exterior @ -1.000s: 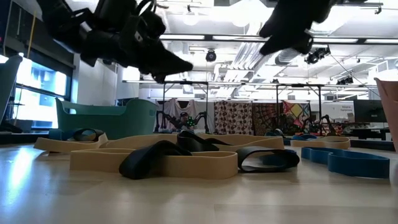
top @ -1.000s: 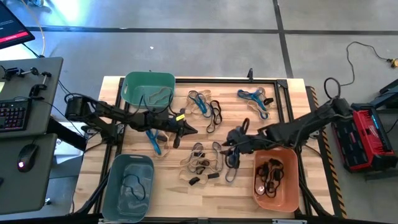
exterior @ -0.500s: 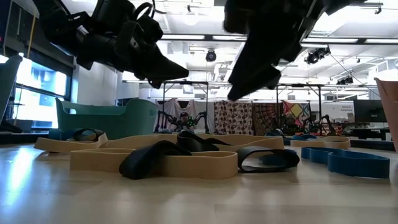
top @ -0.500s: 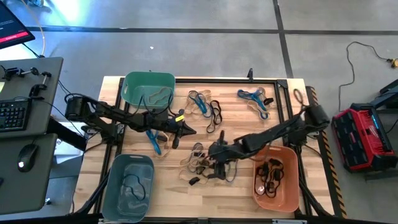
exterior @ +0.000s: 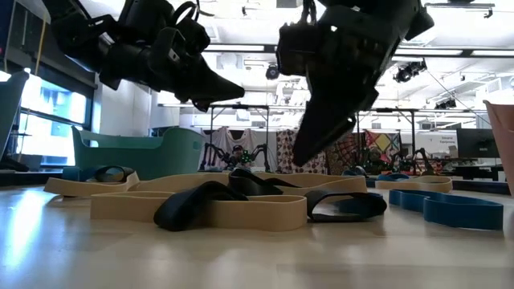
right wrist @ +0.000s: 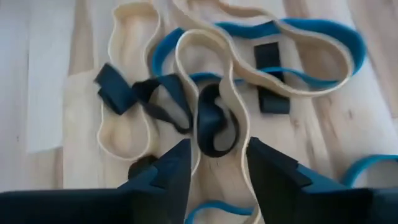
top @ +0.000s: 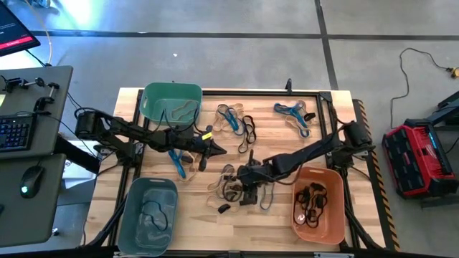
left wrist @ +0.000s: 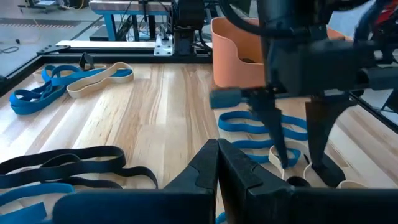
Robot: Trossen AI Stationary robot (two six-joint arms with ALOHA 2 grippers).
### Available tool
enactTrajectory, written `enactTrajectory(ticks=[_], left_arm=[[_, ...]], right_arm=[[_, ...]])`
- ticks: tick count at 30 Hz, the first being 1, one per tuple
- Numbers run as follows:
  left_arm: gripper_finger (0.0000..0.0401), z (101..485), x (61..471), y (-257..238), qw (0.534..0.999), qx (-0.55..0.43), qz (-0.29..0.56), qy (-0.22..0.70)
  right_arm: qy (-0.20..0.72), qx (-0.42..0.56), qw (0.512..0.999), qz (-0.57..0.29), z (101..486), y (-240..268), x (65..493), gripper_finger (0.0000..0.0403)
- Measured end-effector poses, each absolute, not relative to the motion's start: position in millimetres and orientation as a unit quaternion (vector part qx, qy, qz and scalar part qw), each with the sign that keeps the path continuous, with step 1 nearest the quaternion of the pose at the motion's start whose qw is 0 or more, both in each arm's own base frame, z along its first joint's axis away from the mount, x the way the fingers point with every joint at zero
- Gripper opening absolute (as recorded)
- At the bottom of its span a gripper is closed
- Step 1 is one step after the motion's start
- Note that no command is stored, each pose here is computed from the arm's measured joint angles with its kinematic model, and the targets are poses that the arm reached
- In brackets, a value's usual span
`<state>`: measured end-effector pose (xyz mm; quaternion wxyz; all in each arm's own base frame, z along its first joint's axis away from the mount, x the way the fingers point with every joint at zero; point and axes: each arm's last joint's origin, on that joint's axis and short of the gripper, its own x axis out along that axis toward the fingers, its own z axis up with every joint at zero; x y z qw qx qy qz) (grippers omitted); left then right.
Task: Sort rubber bands into baskets
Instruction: Put the black rubber band into the orange bin
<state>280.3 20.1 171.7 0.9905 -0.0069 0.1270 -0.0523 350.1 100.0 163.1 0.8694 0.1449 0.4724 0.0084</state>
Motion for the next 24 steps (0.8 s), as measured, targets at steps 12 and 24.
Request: enactTrajectory(ticks=[12, 24], left_arm=[[0.0000, 171.6, 280.3, 20.1, 0.990, -0.004, -0.053, 0.127], [0.0000, 171.6, 280.3, 20.1, 0.990, -0.004, -0.053, 0.128]], right_arm=[[0.498, 0.151, 0.854, -0.016, 132.1, 100.0, 356.8, 0.0115], [0.498, 0.137, 0.856, -0.019, 128.8, 97.5, 358.2, 0.0054]])
